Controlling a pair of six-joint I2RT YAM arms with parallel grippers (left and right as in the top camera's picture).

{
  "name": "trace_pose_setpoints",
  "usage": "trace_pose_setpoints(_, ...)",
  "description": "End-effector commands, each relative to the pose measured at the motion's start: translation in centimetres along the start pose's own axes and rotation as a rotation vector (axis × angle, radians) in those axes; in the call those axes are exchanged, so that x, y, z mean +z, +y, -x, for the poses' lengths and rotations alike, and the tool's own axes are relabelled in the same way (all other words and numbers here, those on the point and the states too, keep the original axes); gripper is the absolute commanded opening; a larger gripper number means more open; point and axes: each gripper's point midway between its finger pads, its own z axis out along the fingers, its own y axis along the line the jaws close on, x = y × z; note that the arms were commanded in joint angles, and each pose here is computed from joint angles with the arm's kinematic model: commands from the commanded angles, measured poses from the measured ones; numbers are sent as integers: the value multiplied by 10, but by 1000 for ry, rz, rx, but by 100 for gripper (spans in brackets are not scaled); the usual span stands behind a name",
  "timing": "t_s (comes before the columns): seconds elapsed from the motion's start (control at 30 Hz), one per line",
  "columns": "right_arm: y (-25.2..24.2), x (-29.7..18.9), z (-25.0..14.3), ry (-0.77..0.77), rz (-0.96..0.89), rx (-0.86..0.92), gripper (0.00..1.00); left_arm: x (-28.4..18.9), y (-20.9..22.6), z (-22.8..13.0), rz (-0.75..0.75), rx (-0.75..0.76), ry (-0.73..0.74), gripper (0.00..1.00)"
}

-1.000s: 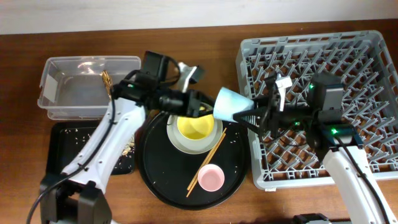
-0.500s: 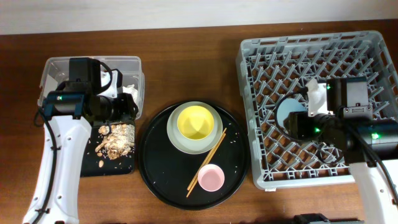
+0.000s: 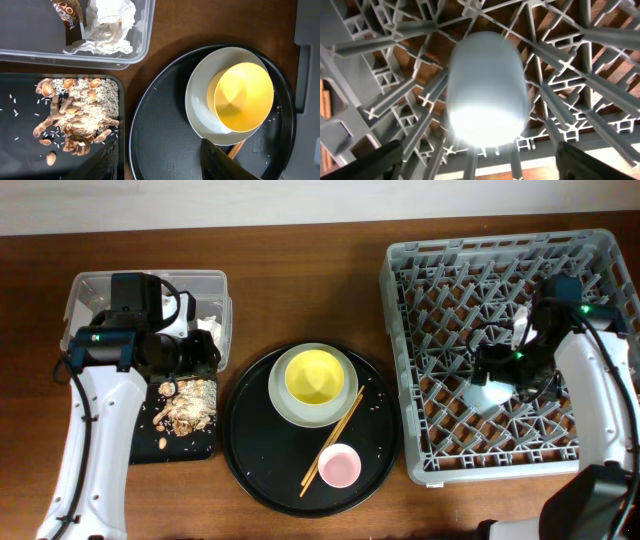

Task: Sort waste into correct bins and load items into the dishwasher rack
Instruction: 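Place the blue cup upside down in the dish rack with the right gripper, then grasp the pink cup with the left gripper and lift it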

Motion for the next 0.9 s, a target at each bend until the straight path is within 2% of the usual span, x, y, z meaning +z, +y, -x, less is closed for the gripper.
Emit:
trace_pose_setpoints(0.0,0,-3,3,-9,4,8,99,-4,-1,1,1,19,-15,57)
trace_pose_setpoints(0.1,7,-10,-1,-12,46,10,99,-4,-15,-3,-61,32,-1,57)
trace_pose_setpoints(0.2,22,-36,-1,-92,117,-26,99,-2,-37,-12,-111,79,28,57)
trace_pose_setpoints(0.23,36,-52,-5,-141,197,-77,99,0,-49,-18,-123,117,48,56)
trace_pose_setpoints(0.37,45,-81,-14,-242,239,-104,99,15,-102,-70,-172,308,180,58)
trace_pose_setpoints(0.53,66,-81,-20,-219,314,-187,99,49,-118,-143,-186,431,355,58)
trace_pose_setpoints(0.57,67,-79,-21,-210,315,-188,98,57,-120,-160,-190,462,387,61)
trace_pose_setpoints(0.67,67,-76,-21,-196,315,-185,99,70,-135,-183,-261,513,409,65)
trace_pose_setpoints(0.87,66,-76,-23,-187,314,-182,99,96,-136,-211,-280,578,408,66)
